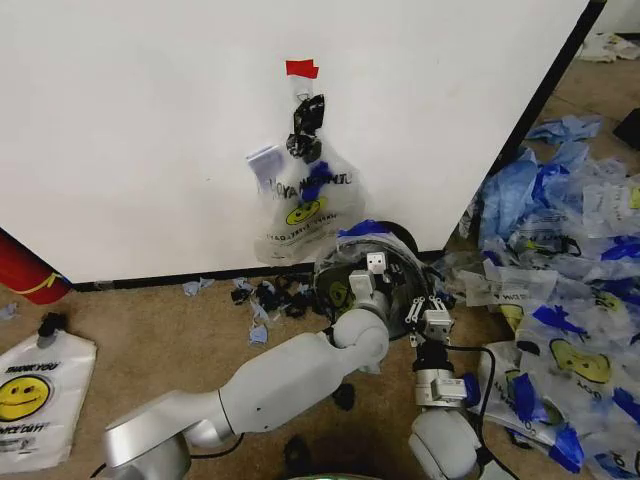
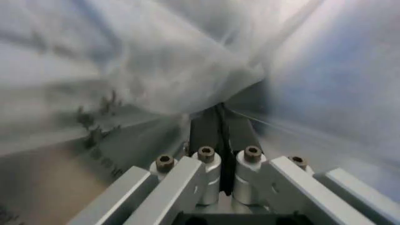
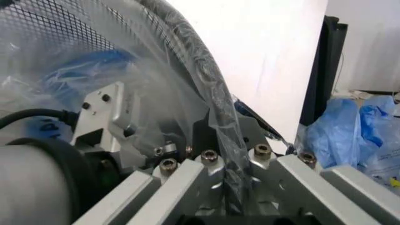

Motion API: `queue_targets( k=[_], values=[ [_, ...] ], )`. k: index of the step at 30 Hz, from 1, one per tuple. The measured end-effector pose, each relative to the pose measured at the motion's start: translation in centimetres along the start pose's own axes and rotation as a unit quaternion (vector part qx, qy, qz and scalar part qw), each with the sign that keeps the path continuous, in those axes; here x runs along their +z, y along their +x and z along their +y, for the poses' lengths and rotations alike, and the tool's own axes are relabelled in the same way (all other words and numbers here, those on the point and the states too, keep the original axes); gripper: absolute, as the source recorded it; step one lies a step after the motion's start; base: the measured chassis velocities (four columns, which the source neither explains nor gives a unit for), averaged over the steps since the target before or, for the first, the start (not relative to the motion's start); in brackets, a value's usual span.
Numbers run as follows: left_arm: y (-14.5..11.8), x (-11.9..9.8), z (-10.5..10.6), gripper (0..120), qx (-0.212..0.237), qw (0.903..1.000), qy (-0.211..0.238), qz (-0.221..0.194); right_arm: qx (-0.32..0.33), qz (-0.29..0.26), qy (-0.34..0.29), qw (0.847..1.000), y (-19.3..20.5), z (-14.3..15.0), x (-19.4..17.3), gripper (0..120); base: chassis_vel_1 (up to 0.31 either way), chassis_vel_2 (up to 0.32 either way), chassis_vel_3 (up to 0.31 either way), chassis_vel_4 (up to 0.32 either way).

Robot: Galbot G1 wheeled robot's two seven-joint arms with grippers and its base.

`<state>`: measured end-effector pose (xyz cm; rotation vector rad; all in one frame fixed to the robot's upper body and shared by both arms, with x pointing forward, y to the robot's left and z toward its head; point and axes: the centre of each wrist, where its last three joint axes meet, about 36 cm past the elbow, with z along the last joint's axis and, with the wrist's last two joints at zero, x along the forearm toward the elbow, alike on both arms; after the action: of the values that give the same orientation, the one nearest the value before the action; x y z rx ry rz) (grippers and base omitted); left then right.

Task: Pick up the garbage bag from the wall and place it over the trash bin.

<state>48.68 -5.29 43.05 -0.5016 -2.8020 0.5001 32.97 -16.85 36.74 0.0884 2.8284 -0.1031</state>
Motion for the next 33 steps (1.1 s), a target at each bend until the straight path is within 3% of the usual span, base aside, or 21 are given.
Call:
queue_targets(
  k=[9,23,33],
  values=[
    [-0.8,0.1,-0.4,0,-0.028,0.9991,-0.031,-0.001,-0.004,-0.001,-0.004,1.000,0.2,0.3,-0.1,0,0.000,0.000,0.000,0.000],
    [-1.9,-0.1,0.0,0,-0.050,0.9981,-0.036,-0.005,-0.011,-0.002,-0.011,1.000,0.5,0.6,-0.4,0,0.000,0.000,0.000,0.000],
    [-1.2,0.1,-0.1,0,-0.056,0.9979,-0.032,0.000,-0.012,0.000,-0.013,1.000,0.7,0.7,-0.4,0,0.000,0.000,0.000,0.000]
  ],
)
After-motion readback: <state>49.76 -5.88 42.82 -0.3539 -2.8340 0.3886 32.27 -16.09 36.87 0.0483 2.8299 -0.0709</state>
